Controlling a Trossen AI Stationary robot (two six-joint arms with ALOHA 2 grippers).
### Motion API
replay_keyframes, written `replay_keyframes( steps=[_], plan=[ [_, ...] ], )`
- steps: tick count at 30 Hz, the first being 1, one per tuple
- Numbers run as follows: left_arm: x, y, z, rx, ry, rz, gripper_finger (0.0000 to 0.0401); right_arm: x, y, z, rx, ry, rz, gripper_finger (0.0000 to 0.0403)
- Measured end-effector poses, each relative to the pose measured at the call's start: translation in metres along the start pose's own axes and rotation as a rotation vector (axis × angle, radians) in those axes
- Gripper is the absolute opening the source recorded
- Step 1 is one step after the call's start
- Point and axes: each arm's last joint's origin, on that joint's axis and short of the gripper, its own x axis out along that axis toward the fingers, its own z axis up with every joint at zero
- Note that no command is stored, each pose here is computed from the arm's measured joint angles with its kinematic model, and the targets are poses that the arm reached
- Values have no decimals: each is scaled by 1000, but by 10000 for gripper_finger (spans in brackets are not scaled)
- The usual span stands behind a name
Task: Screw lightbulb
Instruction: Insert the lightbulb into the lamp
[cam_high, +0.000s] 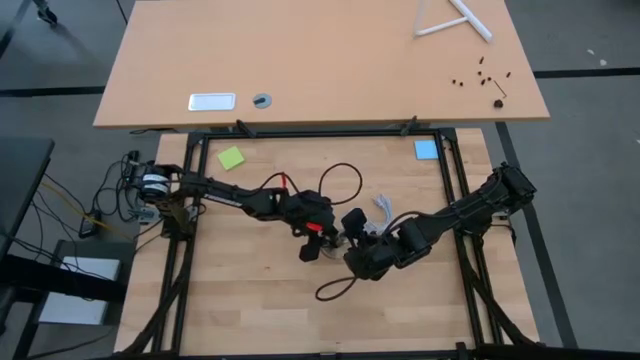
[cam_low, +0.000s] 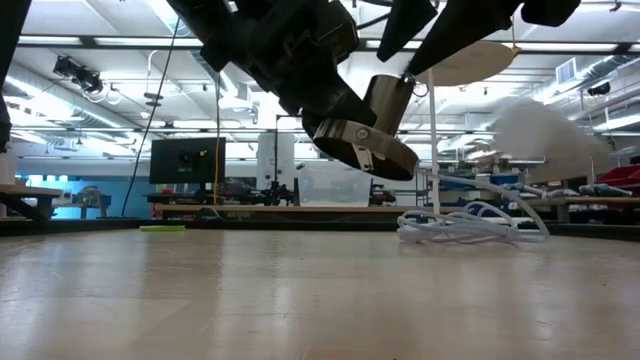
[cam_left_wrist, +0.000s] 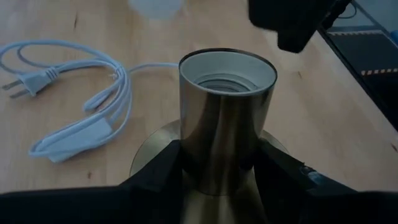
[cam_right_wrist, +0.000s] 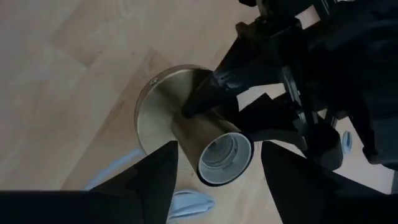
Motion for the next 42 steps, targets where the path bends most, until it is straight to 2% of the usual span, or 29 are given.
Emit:
replay_keyframes(
  steps=[5,8,14,21,25,30,32,34,38,42],
  plan=[
    [2,1,-13,-9,38,34,159,-2,1,-7,43,76,-26,239],
    [4,1,-23,-25,33,39,159,-5,3,-17,150,153,5,234],
    [6,1,-42,-38,-42,26,159,-7,7,-36,426,335,257,209],
    [5,-3,-70,-41,-111,15,159,-6,29,-52,474,502,464,188],
    [2,-5,-86,-95,-144,32,159,-10,41,-56,599,614,530,194],
    [-1,-9,-96,-102,-193,99,159,-22,55,-72,747,890,469,202],
    [-1,-9,-99,-103,-193,135,159,-27,61,-82,744,1004,423,201],
    [-1,-10,-99,-94,-201,165,159,-25,70,-90,728,1056,397,194],
    [-1,-13,-96,-52,-230,183,159,-18,86,-106,704,1142,454,163],
    [-1,-14,-95,-40,-239,179,159,-14,99,-127,684,1278,461,119]
  ],
)
